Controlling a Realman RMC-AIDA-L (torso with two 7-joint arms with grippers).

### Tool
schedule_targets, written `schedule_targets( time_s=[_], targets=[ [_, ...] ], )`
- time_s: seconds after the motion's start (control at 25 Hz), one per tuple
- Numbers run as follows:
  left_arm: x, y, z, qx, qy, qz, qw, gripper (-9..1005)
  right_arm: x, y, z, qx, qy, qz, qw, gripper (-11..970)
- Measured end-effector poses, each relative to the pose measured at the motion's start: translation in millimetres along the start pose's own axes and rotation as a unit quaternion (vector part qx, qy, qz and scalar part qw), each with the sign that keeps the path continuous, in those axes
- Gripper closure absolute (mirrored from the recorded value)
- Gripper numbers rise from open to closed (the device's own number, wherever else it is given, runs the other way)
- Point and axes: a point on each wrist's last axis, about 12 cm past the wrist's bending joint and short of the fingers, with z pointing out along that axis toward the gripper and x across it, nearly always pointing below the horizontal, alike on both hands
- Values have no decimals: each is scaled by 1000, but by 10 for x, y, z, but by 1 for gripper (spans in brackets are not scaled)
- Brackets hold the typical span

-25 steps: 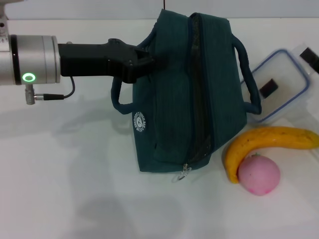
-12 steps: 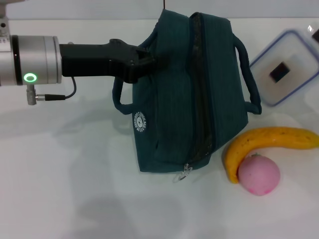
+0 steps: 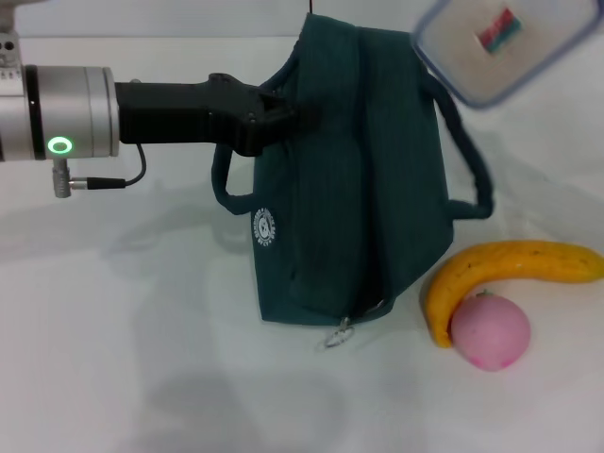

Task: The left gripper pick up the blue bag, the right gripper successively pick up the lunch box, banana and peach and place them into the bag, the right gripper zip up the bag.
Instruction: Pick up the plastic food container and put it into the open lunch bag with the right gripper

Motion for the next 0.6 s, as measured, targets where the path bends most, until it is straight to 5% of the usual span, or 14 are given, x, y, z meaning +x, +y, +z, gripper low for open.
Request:
schedule_targets(
  time_s=[0.36, 0.6],
  targets=[
    [-4, -7, 32, 1, -2, 0, 1000, 960, -59, 71, 634, -85, 19, -3, 996, 818],
    [-11, 0, 37, -1, -3, 0, 1000, 960, 69, 76, 656, -83, 40, 10, 996, 808]
  ],
)
